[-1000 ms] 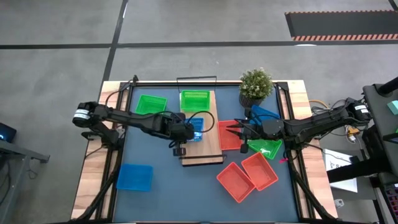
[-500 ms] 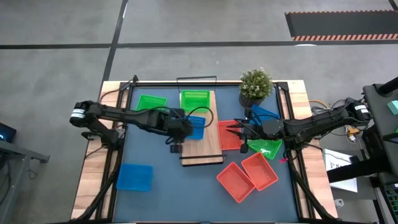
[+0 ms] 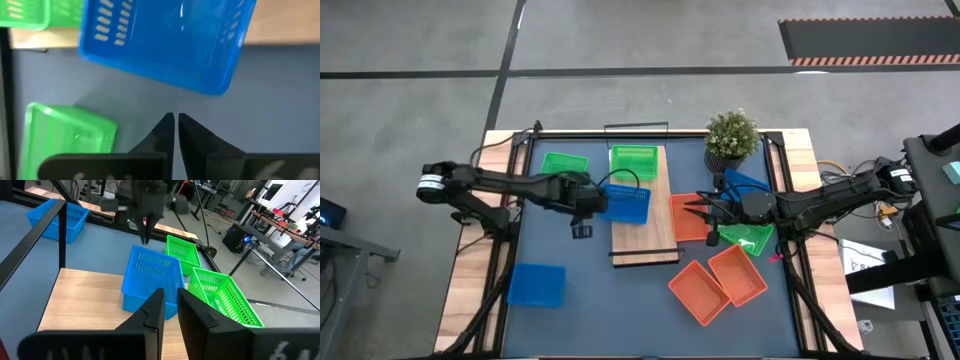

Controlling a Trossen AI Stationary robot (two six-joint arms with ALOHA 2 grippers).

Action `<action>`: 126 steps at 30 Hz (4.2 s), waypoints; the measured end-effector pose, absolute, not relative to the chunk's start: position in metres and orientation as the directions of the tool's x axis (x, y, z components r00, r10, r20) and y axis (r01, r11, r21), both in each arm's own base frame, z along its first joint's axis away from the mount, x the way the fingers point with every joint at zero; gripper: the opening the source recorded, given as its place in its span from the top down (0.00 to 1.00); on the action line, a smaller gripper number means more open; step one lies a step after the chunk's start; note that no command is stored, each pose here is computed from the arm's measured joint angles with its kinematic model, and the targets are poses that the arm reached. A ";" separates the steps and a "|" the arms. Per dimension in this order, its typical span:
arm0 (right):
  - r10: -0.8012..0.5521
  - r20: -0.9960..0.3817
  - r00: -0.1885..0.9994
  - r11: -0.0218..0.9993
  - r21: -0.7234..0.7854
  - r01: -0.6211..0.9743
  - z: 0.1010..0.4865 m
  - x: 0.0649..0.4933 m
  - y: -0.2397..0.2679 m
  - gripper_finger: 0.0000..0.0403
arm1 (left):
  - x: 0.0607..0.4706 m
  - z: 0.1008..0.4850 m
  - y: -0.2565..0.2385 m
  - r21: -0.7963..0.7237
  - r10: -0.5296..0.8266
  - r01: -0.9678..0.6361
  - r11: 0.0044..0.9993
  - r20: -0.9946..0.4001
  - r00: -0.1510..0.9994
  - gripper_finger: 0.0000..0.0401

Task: Stack baskets on shelf by color
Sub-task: Put the middle blue bin on the shelf, then adjust the green bin on the shelf, then put the top orange bin on the shelf

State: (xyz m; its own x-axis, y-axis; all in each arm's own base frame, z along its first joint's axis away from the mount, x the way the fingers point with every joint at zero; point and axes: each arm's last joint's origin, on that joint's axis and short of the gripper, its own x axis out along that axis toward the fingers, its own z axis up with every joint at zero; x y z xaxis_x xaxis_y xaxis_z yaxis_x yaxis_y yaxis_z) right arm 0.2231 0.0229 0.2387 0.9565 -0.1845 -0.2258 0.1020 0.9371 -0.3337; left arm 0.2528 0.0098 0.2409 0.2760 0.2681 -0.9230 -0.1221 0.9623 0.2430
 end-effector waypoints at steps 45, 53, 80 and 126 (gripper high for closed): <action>-0.200 -0.230 0.952 0.934 -0.337 0.115 0.238 0.223 0.022 0.89 | 0.263 0.231 0.093 0.556 0.619 -0.273 0.785 -0.701 0.355 0.97; -0.211 -0.241 0.947 0.931 -0.345 0.120 0.237 0.223 0.022 0.89 | 0.268 0.226 0.096 0.483 0.562 -0.287 0.827 -0.700 0.441 0.97; -0.228 -0.242 0.943 0.927 -0.350 0.134 0.237 0.222 0.022 0.89 | 0.272 0.221 0.099 0.419 0.531 -0.329 0.847 -0.700 0.477 0.97; -0.027 -0.549 0.835 0.949 0.248 0.193 0.291 0.220 0.055 0.89 | 0.211 0.246 0.000 0.283 0.362 -0.298 0.911 -0.206 0.909 0.97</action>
State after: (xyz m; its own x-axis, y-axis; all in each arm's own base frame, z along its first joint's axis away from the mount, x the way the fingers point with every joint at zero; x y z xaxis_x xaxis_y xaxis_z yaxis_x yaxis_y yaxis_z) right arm 0.2198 0.0550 0.2910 0.8354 -0.0271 -0.5489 0.1934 0.9494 0.2476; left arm 0.2108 -0.0004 0.2458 0.9092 0.3616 -0.2063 -0.2982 0.9115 0.2832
